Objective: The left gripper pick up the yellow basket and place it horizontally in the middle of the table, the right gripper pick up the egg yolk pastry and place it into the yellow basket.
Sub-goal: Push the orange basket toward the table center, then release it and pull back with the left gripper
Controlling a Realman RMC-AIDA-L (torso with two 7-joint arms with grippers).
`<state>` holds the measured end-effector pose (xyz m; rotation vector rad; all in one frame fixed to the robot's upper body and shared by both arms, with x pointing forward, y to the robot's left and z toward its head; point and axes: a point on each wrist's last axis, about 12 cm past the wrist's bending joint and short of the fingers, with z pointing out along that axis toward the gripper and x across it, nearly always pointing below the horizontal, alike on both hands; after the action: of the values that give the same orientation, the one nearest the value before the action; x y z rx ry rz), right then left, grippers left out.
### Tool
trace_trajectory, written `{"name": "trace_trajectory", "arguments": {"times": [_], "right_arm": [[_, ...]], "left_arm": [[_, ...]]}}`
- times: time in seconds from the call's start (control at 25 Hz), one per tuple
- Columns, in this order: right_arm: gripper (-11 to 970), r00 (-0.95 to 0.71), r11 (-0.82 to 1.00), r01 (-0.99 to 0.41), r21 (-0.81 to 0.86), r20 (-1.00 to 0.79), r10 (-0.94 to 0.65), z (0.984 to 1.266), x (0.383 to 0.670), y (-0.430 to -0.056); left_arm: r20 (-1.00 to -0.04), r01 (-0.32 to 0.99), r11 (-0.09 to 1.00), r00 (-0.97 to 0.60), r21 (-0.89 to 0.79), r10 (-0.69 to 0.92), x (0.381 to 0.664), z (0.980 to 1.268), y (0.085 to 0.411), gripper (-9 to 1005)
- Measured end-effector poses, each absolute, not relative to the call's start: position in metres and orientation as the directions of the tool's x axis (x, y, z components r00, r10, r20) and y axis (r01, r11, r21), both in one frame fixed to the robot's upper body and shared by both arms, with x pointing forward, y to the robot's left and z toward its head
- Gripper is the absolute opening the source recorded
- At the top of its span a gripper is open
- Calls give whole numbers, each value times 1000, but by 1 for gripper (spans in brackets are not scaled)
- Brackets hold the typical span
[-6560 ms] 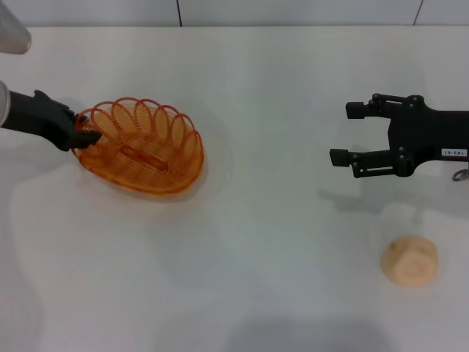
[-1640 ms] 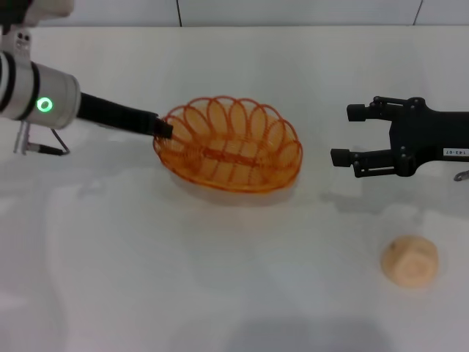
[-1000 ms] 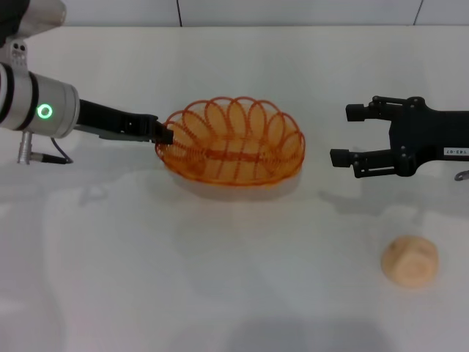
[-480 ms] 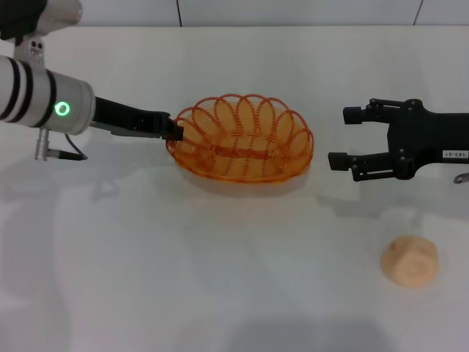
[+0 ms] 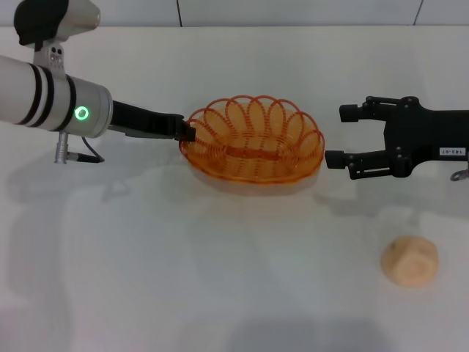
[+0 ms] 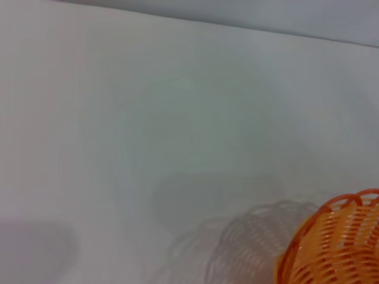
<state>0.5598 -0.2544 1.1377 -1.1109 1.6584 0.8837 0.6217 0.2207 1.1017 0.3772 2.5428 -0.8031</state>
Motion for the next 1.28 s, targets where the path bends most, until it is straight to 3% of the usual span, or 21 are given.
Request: {"name": "trace_trajectory", "arguments": {"times": [1.28], "right_arm": [[869, -163, 327, -943, 67, -947, -278, 1139, 562, -252]], "left_arm": [[-486, 375, 783, -868, -497, 107, 621, 1097, 214, 159]]}}
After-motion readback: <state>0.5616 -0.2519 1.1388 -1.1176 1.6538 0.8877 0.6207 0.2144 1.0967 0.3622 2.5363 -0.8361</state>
